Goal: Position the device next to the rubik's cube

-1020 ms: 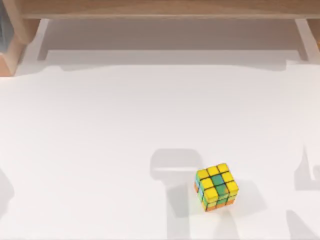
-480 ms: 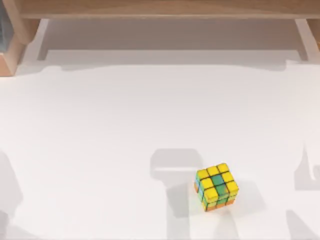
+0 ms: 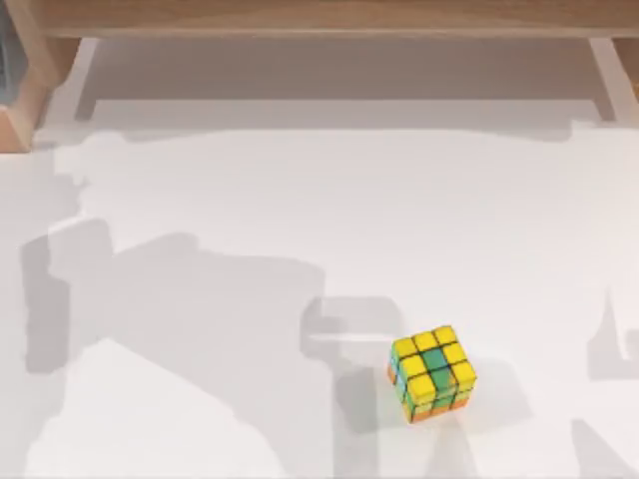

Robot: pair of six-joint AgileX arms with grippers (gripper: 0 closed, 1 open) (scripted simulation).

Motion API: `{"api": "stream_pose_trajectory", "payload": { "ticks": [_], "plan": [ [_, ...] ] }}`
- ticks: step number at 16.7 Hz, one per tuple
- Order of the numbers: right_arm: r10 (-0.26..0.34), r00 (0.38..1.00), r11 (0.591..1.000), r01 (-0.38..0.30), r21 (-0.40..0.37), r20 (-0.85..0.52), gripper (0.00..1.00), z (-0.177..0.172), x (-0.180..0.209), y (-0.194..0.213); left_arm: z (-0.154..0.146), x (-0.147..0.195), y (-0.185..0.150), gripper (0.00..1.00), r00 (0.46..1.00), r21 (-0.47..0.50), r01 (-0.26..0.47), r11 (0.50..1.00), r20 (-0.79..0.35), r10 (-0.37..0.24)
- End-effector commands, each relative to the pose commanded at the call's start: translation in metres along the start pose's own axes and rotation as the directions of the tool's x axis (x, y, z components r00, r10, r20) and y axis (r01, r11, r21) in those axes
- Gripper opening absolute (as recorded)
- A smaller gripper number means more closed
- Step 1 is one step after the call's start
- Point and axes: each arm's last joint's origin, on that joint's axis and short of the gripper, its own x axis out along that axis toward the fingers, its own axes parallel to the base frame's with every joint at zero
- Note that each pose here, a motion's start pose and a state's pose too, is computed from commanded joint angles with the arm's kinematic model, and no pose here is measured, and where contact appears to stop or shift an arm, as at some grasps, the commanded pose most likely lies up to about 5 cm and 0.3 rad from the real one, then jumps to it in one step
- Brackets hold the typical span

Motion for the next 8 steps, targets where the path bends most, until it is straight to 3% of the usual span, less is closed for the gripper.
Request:
{"api": "stream_pose_trajectory", "payload": {
  "ticks": [4, 8],
  "plan": [
    [0.0, 1.0, 1.0, 0.0, 0.0, 0.0, 1.0, 0.0, 0.0, 0.0, -0.027, -0.01, -0.077, 0.0, 0.997, 0.088, 0.078, 0.993, -0.031, -0.076],
    [0.0, 1.0, 1.0, 0.0, 0.0, 0.0, 1.0, 0.0, 0.0, 0.0, -0.06, -0.01, -0.123, 0.0, 0.991, 0.168, 0.105, 0.98, -0.103, -0.089]
  ]
}}
